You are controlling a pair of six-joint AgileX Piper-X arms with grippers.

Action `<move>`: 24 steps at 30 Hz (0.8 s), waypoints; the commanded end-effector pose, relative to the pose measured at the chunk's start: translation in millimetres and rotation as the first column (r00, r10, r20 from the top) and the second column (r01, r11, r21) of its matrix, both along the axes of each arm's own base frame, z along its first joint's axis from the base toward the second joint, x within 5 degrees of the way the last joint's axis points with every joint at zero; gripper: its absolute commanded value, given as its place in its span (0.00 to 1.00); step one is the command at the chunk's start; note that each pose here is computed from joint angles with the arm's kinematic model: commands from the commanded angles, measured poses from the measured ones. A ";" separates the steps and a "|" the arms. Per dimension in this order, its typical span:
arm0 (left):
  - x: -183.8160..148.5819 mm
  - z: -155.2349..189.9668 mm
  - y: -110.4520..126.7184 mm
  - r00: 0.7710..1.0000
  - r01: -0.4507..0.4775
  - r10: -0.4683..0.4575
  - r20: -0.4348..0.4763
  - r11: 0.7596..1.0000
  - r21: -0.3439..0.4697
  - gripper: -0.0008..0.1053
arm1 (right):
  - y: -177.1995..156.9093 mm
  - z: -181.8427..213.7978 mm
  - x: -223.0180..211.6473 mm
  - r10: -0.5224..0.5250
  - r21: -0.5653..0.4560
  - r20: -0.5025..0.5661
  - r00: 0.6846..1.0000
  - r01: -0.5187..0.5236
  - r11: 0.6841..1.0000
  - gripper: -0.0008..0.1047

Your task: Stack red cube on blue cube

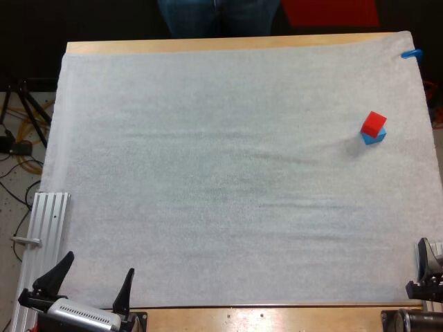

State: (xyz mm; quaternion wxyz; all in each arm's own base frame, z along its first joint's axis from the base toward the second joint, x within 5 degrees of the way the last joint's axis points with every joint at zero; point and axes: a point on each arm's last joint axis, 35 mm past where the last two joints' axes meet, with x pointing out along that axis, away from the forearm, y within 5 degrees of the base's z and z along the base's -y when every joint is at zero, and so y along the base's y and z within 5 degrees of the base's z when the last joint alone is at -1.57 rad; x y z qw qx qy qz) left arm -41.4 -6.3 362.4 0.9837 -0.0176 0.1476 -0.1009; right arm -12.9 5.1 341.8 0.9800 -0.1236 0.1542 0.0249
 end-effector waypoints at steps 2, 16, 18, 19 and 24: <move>8.4 1.7 -0.1 1.000 0.000 0.000 0.019 1.000 -0.001 0.83 | 0.0 0.2 3.4 0.010 -0.009 -0.011 1.000 -0.010 1.000 0.66; 54.1 -57.2 -0.7 0.988 -0.016 0.011 -0.154 0.999 -0.032 0.83 | -2.6 -35.0 28.3 0.011 0.001 -0.102 0.995 -0.011 1.000 0.66; 57.2 -64.6 -0.9 0.983 -0.019 0.010 -0.184 0.999 -0.048 0.83 | -2.8 -39.5 30.4 0.011 0.002 -0.116 0.993 -0.011 1.000 0.66; 58.9 -69.0 -0.9 0.980 -0.021 0.011 -0.201 0.999 -0.048 0.83 | -2.9 -41.8 31.5 0.011 0.003 -0.124 0.992 -0.011 1.000 0.66; 61.6 -67.6 -0.9 0.985 -0.022 0.012 -0.174 0.998 -0.054 0.83 | -3.1 -41.0 33.3 0.009 0.005 -0.105 0.994 -0.009 1.000 0.66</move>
